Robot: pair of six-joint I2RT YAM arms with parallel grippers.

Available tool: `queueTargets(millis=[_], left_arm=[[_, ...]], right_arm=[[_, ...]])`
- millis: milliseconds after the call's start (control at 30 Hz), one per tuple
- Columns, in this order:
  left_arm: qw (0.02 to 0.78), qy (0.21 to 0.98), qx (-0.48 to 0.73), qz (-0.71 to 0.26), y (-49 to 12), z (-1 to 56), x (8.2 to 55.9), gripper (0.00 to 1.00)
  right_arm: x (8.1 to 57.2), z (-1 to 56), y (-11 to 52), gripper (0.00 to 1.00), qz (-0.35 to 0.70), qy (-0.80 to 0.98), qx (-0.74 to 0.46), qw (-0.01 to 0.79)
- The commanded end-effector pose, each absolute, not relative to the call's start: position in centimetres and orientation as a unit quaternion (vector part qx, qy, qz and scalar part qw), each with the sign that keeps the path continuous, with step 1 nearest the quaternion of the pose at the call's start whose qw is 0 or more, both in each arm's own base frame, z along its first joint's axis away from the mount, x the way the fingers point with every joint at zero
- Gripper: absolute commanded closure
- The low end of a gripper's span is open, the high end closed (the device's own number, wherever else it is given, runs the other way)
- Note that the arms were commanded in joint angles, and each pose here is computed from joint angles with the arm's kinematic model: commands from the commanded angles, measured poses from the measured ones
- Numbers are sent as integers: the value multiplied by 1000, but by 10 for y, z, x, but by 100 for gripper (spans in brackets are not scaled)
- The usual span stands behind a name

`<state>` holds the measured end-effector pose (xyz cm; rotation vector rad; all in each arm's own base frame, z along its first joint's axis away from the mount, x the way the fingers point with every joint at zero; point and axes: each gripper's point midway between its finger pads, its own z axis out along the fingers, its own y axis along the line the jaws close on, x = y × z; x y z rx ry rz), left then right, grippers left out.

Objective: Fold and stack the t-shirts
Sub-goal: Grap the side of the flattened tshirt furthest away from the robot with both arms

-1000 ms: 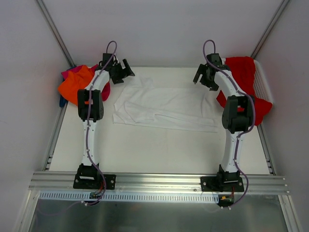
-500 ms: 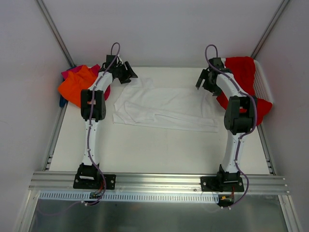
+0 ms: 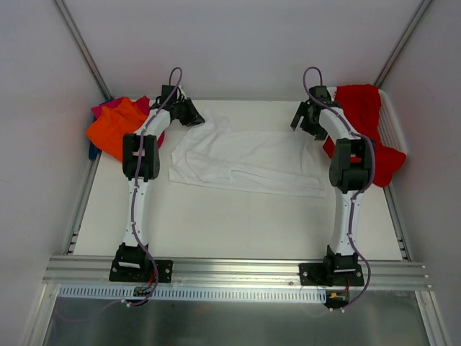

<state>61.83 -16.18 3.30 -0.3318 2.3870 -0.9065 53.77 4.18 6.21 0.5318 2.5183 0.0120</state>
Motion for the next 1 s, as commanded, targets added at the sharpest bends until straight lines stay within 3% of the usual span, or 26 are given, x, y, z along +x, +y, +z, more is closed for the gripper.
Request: queueTargets(millis=[0,233,333,367,433,500,533,800,967], left_arm=[[263,896,-118,-336,-167,23,609,81],[265,896,-121,-335,-165,23,610,83],[266,896,-123,-333,-164,23,610,85],[265,897,-123,-333,-165,23,610,86],[264,897,-124,-332,-164,22,609,87],[264,897,-123,-332,-164,23,610,88],[264,897,-124,-332,-163,22,609,89],[278,896,-110,-329,-162,31,612,100],[312,887,-97,-326,-154,61,620,100]], right_arm=[[550,57,31,4,1,936,207,284],[547,50,20,11,-2,933,229,277],[548,47,19,36,3,933,232,274],[548,47,18,57,4,933,234,274],[549,47,18,72,5,932,236,274],[549,46,20,95,9,933,234,274],[549,46,19,99,9,932,236,274],[553,55,22,99,18,932,225,283],[561,76,24,99,27,927,214,306]])
